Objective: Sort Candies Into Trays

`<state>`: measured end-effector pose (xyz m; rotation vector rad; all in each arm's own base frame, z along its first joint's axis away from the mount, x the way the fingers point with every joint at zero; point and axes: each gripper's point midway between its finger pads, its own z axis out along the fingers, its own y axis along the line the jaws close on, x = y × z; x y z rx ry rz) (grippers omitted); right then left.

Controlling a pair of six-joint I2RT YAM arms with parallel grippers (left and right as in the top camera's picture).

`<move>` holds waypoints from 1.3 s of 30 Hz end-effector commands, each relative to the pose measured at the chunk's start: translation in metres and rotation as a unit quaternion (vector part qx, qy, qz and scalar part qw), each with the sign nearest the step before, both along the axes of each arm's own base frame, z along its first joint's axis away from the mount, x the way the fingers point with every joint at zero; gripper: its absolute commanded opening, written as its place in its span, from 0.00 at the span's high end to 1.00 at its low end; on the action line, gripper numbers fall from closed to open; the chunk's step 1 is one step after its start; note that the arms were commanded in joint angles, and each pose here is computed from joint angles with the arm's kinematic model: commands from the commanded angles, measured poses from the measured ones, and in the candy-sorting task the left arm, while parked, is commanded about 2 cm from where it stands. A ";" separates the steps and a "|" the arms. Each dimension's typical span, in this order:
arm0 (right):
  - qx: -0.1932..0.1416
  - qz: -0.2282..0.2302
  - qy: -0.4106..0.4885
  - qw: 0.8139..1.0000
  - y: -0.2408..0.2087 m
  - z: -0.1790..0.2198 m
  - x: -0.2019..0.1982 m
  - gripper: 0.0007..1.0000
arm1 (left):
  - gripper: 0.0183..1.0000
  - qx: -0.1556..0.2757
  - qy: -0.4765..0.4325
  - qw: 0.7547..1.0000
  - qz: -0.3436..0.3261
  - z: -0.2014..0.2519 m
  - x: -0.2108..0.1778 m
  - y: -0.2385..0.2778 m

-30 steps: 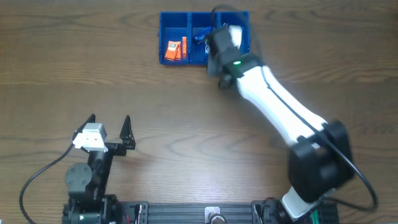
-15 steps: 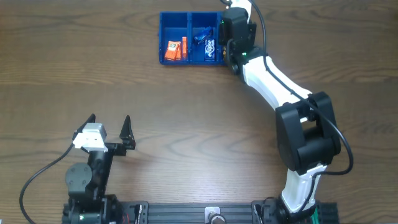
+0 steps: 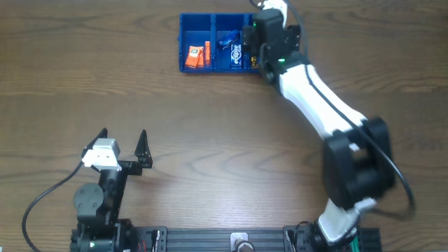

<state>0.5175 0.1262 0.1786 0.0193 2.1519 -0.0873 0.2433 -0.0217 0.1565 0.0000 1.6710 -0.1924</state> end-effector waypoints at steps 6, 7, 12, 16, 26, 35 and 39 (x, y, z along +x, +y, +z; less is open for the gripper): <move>0.025 -0.041 -0.179 0.983 -0.119 0.145 -0.180 0.00 | 0.00 -0.002 0.023 1.000 -0.007 -0.016 -0.001 -0.002; 0.026 -0.047 -0.186 0.981 -0.128 0.138 -0.196 0.00 | 0.00 -0.002 0.023 1.000 -0.007 -0.016 -0.001 -0.002; 0.033 -0.053 -0.226 0.972 -0.140 0.080 -0.256 0.00 | 0.00 -0.002 0.023 1.000 -0.007 -0.016 -0.001 -0.002; 0.045 -0.031 -0.238 0.970 -0.136 0.038 -0.266 0.00 | 0.00 -0.002 0.023 1.000 -0.007 -0.016 -0.001 -0.002; 0.063 0.001 -0.268 0.961 -0.131 0.001 -0.276 0.00 | 0.00 -0.001 0.023 1.000 -0.007 -0.016 -0.001 -0.002; 0.022 0.045 -0.250 0.967 -0.119 -0.022 -0.272 0.00 | 0.00 -0.001 0.023 1.000 -0.007 -0.016 -0.001 -0.002; 0.006 0.045 -0.250 0.967 -0.121 -0.022 -0.272 0.00 | 0.00 -0.002 0.023 1.000 -0.007 -0.016 -0.001 -0.002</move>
